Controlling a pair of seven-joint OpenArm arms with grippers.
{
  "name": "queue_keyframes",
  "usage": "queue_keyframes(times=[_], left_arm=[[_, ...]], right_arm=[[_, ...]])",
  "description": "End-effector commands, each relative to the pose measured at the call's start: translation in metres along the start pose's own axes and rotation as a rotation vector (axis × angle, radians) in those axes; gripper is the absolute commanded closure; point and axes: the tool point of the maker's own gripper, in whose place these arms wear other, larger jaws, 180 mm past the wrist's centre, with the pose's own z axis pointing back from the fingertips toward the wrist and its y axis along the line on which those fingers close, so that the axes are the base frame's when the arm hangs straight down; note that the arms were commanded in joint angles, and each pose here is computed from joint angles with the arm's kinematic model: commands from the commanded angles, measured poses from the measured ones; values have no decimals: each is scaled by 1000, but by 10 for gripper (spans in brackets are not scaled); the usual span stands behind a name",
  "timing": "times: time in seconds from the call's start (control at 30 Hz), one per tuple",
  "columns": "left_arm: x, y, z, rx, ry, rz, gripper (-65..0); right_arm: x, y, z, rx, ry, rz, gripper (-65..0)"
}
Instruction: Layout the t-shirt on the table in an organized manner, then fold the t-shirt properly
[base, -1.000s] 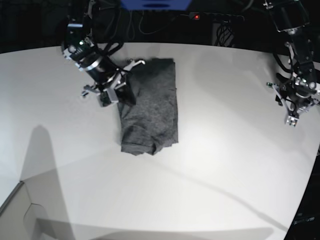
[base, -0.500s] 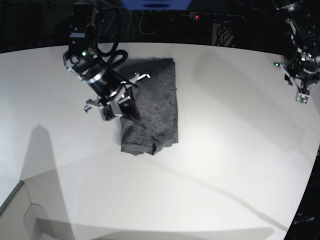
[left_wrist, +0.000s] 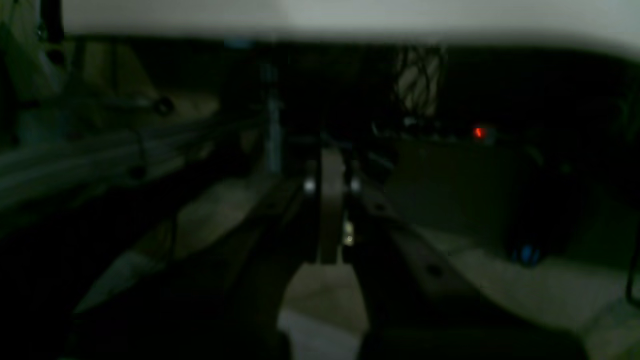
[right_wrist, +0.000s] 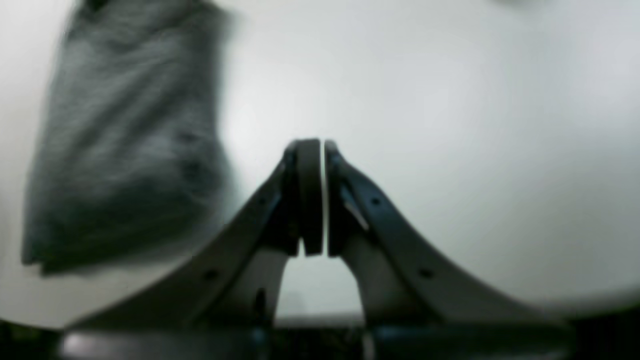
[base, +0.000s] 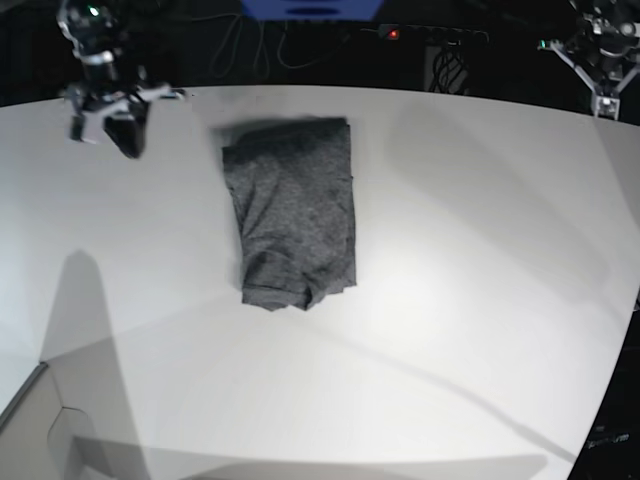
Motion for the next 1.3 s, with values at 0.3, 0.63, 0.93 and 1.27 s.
queue_keyframes(times=[0.3,0.63,0.93,1.27], left_arm=[[-49,-67,-51,-221,40,121,-1],[-83,-180,-118,-551,98,277,-1],[-91,-182,-158,-386,33,393,-1],[-93,-199,-166,-199,85,161,-1]], right_arm=[[-103,-109,39,-258,200,-212,0],[-214,-143,39,-352,342,-380,0],[-317,-68,25,-288,431,-359,0],[-344,-79,45,-297,652,445,0]])
